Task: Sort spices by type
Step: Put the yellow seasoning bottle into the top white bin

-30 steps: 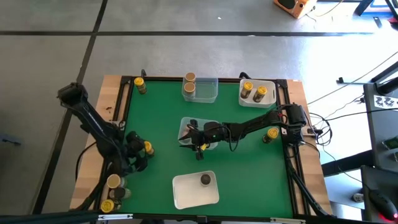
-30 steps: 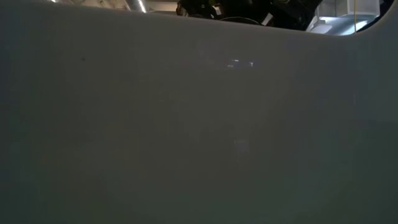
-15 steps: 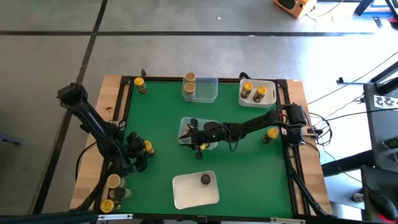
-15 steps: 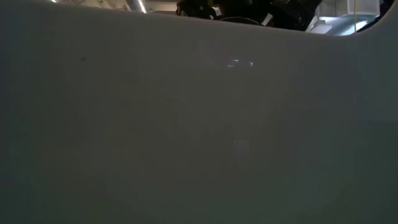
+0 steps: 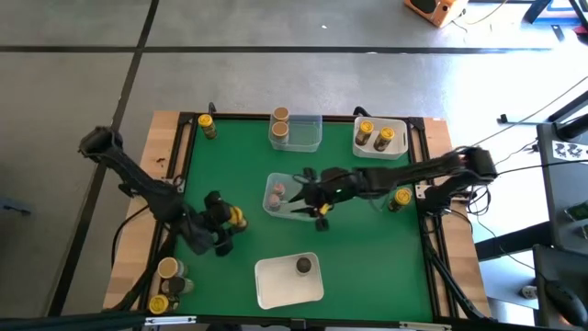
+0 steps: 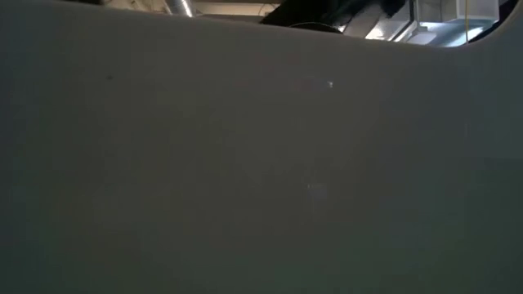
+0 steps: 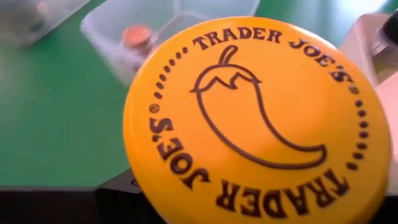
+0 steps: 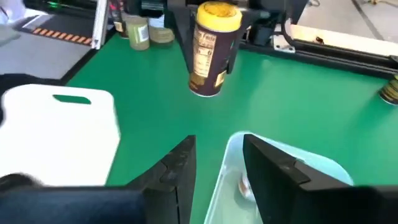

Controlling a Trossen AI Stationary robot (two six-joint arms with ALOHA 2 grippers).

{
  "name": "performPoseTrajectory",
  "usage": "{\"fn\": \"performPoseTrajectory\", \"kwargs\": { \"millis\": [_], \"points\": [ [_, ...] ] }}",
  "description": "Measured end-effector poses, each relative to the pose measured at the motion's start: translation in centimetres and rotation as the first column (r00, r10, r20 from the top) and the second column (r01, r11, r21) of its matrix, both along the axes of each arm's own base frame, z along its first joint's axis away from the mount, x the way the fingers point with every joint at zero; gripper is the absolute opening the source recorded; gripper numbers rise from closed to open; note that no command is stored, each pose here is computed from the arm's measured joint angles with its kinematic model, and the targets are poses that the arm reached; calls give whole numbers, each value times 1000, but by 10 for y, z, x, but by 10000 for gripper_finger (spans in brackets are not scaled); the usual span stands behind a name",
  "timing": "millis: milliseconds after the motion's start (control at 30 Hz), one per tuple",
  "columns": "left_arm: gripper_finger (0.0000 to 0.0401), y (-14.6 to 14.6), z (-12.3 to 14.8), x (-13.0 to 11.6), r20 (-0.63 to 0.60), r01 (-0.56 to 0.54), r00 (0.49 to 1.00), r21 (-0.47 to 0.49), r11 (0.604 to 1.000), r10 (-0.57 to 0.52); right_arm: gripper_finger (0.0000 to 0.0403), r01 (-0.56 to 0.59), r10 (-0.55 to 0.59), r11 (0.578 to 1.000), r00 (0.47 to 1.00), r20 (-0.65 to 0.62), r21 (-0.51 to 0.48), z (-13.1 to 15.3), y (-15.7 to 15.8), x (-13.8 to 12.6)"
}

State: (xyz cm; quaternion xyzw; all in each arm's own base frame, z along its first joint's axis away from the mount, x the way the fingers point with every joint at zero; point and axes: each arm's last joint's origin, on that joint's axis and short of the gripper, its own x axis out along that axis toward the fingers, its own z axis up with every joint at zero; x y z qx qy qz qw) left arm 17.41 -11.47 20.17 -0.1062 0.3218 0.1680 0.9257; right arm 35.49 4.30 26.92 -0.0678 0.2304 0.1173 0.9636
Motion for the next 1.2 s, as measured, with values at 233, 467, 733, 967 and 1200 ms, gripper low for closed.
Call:
{"fn": "performPoseTrajectory", "kwargs": {
  "millis": [233, 467, 733, 967, 1200],
  "points": [
    [220, 10, -13, 38, -24, 82, 996, 43, 996, -81, 133, 35, -35, 999, 998, -51, -6, 24, -4, -29],
    [221, 14, -42, 74, -34, 167, 986, 42, 985, -166, 133, 37, -37, 999, 996, -87, -1, 4, -4, -23],
    [222, 24, -72, 92, -84, 150, 986, 67, 986, -145, 133, 30, -29, 1000, 997, -64, 6, -16, -2, -8],
    [237, 24, -74, 94, -81, 150, 986, 68, 986, -144, 133, 29, -29, 1000, 997, -65, 7, -25, -1, -1],
    [292, 23, -74, 94, -69, 148, 987, 22, 989, -146, 133, 29, -29, 1000, 998, -55, 8, -24, -1, -1]
  ]
}}
